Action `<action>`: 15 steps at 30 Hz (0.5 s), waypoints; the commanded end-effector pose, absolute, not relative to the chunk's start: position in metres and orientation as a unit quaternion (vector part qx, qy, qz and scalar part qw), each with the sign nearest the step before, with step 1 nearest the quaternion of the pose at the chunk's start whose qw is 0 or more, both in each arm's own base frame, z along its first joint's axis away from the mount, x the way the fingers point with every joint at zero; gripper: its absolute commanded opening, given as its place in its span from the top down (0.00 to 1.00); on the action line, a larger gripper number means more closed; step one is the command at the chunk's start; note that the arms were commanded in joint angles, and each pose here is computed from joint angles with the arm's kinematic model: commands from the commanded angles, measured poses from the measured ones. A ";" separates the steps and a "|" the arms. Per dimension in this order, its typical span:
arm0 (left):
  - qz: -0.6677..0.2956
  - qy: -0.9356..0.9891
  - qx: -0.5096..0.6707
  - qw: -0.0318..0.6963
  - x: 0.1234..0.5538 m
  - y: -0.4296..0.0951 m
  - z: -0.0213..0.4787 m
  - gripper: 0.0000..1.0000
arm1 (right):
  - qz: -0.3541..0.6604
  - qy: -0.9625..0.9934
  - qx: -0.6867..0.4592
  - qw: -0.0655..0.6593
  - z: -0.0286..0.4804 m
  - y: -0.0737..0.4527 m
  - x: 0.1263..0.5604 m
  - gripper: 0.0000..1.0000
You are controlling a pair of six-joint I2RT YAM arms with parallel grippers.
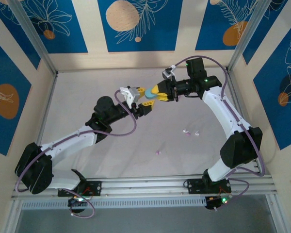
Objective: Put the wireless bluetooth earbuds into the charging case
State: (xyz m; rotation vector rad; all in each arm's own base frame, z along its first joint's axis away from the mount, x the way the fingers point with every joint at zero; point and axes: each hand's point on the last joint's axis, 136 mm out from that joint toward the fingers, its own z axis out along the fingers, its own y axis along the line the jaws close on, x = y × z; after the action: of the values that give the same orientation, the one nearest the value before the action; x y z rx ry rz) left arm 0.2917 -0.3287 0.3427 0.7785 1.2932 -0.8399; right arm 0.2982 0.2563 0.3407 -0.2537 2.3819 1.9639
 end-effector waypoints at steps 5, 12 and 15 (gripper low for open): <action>-0.327 0.593 0.298 0.673 0.300 -0.309 0.350 0.29 | 0.524 0.836 0.055 0.154 0.280 0.215 0.362 0.82; -0.264 0.647 0.246 0.672 0.305 -0.272 0.347 0.25 | 0.424 0.891 0.134 0.095 0.163 0.204 0.392 0.81; -0.224 0.683 0.223 0.658 0.309 -0.253 0.339 0.22 | 0.417 0.899 0.116 0.067 0.139 0.216 0.400 0.81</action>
State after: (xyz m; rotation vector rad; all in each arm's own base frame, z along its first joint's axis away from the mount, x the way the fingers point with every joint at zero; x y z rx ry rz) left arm 0.3024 -0.2755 0.3494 0.5733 1.4367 -0.6287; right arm 0.3910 0.2098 0.1528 0.4044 2.6747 1.3203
